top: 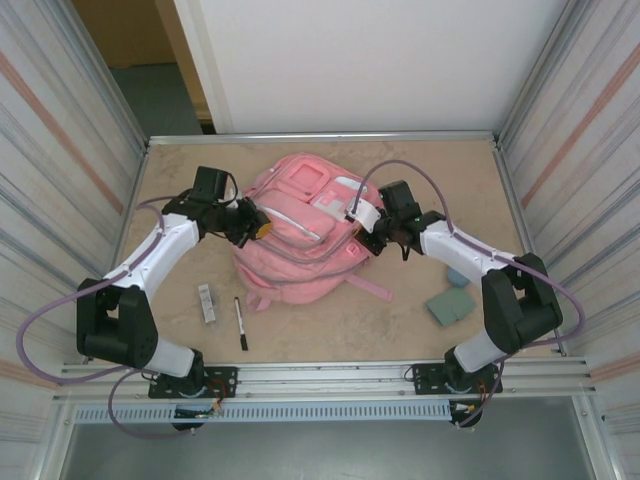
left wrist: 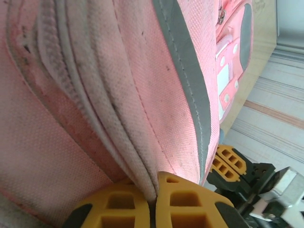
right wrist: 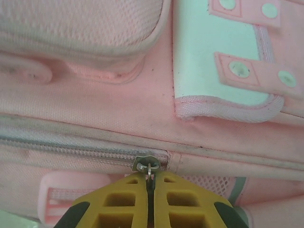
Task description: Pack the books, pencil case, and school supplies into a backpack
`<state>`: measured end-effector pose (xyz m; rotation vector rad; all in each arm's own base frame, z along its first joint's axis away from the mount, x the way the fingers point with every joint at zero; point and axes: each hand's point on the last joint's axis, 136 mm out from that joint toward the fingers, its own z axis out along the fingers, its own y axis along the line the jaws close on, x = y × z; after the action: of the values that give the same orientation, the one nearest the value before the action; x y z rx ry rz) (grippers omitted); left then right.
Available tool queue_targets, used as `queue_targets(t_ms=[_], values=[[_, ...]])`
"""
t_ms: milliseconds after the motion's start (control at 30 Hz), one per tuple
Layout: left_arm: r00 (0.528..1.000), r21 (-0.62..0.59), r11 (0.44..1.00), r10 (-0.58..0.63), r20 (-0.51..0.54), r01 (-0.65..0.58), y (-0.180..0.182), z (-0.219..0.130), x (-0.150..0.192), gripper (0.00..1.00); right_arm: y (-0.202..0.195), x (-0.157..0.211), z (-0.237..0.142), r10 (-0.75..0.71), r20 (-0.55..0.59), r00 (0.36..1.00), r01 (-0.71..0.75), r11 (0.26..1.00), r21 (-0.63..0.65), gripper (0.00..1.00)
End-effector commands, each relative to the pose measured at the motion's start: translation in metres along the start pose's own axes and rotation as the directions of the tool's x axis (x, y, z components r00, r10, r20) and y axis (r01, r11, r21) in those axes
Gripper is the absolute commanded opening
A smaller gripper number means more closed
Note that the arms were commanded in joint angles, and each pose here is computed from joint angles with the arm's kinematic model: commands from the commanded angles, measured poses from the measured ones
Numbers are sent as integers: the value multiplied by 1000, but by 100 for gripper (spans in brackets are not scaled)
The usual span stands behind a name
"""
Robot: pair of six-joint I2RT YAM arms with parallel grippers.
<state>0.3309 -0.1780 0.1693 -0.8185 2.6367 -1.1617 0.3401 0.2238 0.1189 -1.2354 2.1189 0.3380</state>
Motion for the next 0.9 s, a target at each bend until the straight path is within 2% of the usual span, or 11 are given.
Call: queue_targets(t_ms=[0,67,167,267,600,867], values=[[1000,77,997,26,-2,-26,-20,0,7,0,25,15,0,247,-153,957,-268,954,-137,0],[1000,74,997,8,10,-9,-17,4,9,0,41,24,1,319,-257,912,-373,907,-197,0],[1000,80,997,-10,27,8,-15,7,11,0,59,36,3,375,-386,843,-478,850,-220,0],[999,77,997,-20,47,17,-14,6,12,0,75,36,-1,375,-454,808,-518,820,-244,0],[997,54,998,-46,69,43,-4,13,12,0,111,-2,-1,358,-454,816,-535,765,-359,6],[993,45,997,-73,90,69,3,22,11,0,130,-26,6,393,-446,804,-568,731,-380,12]])
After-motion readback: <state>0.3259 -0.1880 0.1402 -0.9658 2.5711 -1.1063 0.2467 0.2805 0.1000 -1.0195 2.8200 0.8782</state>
